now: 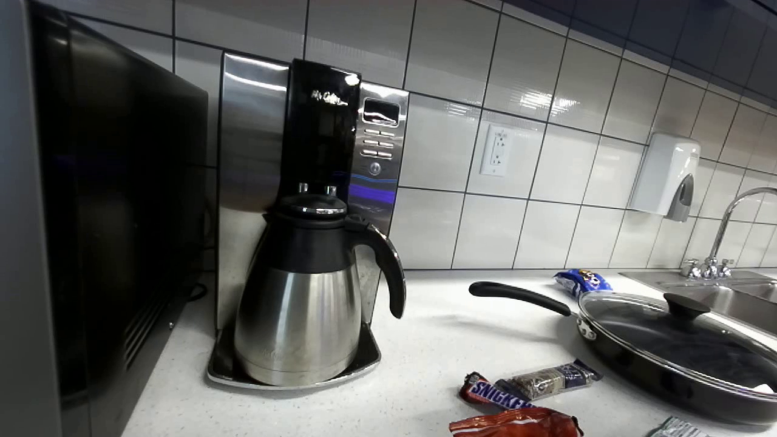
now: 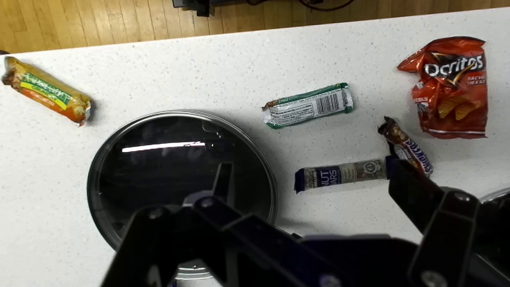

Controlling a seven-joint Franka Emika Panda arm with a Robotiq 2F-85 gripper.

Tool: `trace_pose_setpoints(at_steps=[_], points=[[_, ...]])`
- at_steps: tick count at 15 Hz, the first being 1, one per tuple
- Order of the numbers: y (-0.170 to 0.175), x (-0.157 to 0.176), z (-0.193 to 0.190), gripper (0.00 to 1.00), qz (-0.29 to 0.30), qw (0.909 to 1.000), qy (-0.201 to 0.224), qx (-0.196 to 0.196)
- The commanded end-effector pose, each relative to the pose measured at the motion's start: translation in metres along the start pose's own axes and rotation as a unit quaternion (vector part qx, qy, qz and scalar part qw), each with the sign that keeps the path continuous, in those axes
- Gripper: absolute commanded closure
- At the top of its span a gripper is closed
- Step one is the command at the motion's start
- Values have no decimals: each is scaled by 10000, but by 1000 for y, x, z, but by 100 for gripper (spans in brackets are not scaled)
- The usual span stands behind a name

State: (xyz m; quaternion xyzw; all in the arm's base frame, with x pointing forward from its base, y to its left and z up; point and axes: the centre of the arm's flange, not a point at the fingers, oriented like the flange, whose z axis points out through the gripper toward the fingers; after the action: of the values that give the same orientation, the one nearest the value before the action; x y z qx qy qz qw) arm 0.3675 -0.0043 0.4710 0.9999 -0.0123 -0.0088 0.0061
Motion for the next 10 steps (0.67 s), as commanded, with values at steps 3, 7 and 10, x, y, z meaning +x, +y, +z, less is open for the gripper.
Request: trace_pose_setpoints(at_steps=[3,7,10], points=[[1,0,2,0,19,10000,36,7],[3,2,8,0,23,10000,26,-11],[14,4,21,0,160,9998,53,-64]])
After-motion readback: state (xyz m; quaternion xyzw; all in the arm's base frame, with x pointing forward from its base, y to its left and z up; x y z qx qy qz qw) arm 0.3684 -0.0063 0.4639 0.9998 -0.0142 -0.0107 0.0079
